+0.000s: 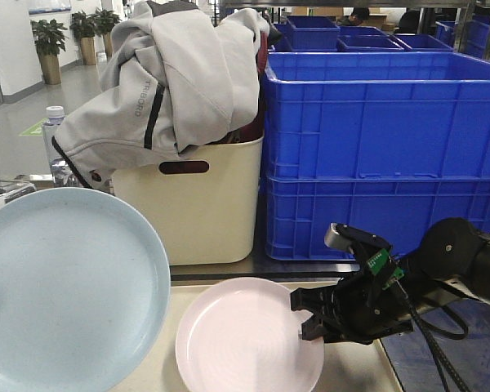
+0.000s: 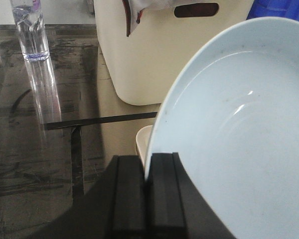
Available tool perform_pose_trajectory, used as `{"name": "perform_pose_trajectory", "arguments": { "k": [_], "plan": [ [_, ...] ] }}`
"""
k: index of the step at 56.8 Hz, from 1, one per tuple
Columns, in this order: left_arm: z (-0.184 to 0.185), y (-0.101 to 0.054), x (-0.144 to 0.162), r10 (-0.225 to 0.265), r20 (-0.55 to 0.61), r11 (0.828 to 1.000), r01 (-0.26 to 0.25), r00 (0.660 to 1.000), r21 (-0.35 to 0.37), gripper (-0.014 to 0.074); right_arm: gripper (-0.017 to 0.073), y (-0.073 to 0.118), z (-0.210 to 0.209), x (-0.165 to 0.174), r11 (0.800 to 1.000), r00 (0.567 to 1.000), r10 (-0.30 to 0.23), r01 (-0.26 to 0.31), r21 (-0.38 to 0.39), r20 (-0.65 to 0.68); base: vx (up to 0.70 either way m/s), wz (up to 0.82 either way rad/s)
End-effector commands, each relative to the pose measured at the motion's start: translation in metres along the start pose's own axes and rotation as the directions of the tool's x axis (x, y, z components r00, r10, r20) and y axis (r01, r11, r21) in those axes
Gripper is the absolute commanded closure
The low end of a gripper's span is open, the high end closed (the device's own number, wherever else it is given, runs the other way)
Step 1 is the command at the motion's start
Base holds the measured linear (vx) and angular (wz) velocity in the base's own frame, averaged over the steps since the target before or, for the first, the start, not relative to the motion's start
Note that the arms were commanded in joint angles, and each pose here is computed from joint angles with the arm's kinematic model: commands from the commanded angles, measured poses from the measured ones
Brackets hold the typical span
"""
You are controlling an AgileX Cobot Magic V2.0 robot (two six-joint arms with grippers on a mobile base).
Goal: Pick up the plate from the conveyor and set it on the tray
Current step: 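Lower the pink plate onto the cream tray with the right gripper, then lower the light blue plate onto the tray with the left gripper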
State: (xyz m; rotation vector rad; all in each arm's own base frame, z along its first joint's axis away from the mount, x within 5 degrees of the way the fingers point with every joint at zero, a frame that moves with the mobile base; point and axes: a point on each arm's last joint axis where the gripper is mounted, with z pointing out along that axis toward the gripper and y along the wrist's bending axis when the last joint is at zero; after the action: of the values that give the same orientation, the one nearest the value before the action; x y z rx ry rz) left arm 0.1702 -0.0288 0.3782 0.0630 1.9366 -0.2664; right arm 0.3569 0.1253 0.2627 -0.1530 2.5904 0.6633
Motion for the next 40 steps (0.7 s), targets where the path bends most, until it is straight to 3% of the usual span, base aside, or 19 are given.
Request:
{"name": "perform_pose_trajectory", "arguments": {
  "k": [1,12,21,27,34,40],
  "plan": [
    [-0.007,-0.003,-0.015,-0.018,0.113,1.0,0.017,0.993,0.013,0.0599,0.0254,0.014,-0.024,-0.013,0.999,0.994,-0.031,0.034,-0.033,0.107,0.0,0.0],
    [-0.007,-0.003,-0.015,-0.019,0.114,1.0,0.018,0.993,0.013,0.0599,0.0041,0.015,-0.028,-0.014,0.998,0.991,-0.053,0.057,-0.029,0.12,0.0,0.0],
    [-0.006,-0.005,-0.014,-0.067,0.094,0.997,0.063,0.993,0.043,0.0599,0.0022,0.023,-0.056,-0.014,0.98,0.966,-0.197,0.198,0.013,0.165,0.0,0.0],
    [0.003,-0.007,-0.01,-0.093,0.033,0.993,0.091,0.995,0.073,0.0597,0.0181,0.028,-0.084,-0.01,0.966,0.946,-0.257,0.247,0.076,0.198,0.0,0.0],
    [0.026,-0.011,-0.002,-0.109,-0.071,0.984,0.118,0.991,0.131,0.0594,0.0577,0.032,-0.119,-0.006,0.942,0.911,-0.324,0.285,0.178,0.254,0.0,0.0],
    [0.047,-0.018,0.0,-0.135,-0.137,0.968,0.161,0.981,0.194,0.0594,0.0574,0.036,-0.143,0.001,0.929,0.882,-0.354,0.292,0.229,0.311,0.0,0.0]
  ]
}}
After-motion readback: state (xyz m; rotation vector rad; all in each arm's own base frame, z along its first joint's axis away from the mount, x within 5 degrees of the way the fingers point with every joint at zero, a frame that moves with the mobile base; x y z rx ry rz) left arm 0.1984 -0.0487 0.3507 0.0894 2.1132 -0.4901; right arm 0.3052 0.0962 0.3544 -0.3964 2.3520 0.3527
